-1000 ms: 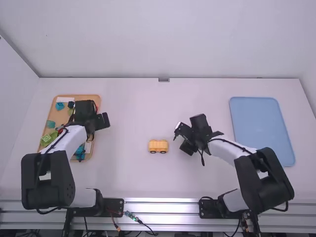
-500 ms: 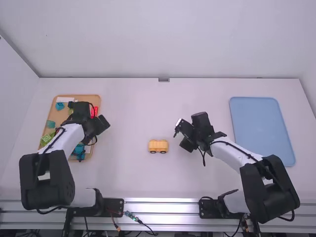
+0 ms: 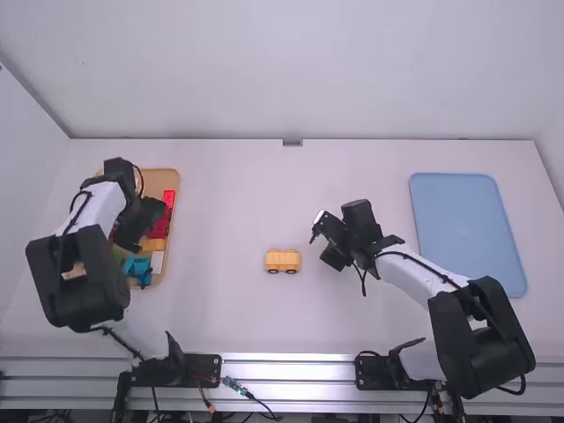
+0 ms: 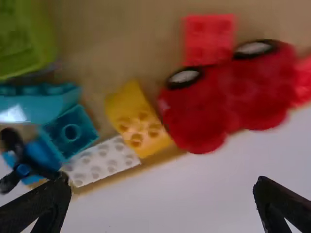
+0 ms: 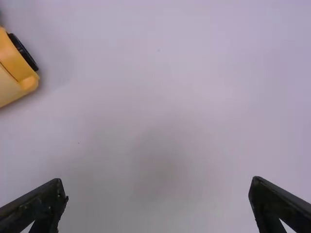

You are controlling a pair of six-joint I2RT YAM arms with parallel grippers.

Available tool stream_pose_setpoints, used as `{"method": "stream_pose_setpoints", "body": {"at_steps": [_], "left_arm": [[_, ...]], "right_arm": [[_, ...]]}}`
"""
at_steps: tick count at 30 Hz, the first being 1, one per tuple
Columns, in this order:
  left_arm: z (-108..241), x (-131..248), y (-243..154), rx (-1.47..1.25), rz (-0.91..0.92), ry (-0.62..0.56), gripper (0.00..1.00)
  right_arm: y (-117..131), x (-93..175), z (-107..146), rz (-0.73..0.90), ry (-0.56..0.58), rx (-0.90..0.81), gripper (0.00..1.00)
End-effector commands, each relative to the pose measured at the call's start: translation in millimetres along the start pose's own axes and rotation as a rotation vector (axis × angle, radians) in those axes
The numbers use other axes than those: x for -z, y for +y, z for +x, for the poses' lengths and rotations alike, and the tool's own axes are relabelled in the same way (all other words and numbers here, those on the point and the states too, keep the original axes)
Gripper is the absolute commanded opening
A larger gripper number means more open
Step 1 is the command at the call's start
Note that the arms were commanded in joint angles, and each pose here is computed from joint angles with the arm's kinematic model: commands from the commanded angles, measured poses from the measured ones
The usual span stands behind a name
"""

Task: Assemble lego blocks to make yellow taxi

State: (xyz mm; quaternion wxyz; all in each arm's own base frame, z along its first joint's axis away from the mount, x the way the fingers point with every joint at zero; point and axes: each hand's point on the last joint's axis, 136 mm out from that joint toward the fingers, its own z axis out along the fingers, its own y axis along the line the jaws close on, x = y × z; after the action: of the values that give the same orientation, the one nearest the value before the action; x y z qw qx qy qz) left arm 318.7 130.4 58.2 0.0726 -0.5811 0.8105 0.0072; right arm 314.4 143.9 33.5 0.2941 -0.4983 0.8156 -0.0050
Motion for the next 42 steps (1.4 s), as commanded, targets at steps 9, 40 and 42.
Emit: {"method": "stream_pose_setpoints", "body": {"at_steps": [9,40,42], "left_arm": [[-7.0,-15.2,16.6,0.313,-0.108,-0.014,0.99],[-8.0,-38.4,37.7,0.068,-0.15,-0.041,0.7],[-9.2,-38.4,39.1,0.071,-0.152,-0.042,0.76]], "right_arm": [[-3.2,2.9,0.5,0.018,-0.003,-0.008,0.99],[-4.4,3.0,-1.2,0.022,-0.01,-0.007,0.99],[-4.3,3.0,-1.1,0.022,-0.009,-0.007,0.99]]}}
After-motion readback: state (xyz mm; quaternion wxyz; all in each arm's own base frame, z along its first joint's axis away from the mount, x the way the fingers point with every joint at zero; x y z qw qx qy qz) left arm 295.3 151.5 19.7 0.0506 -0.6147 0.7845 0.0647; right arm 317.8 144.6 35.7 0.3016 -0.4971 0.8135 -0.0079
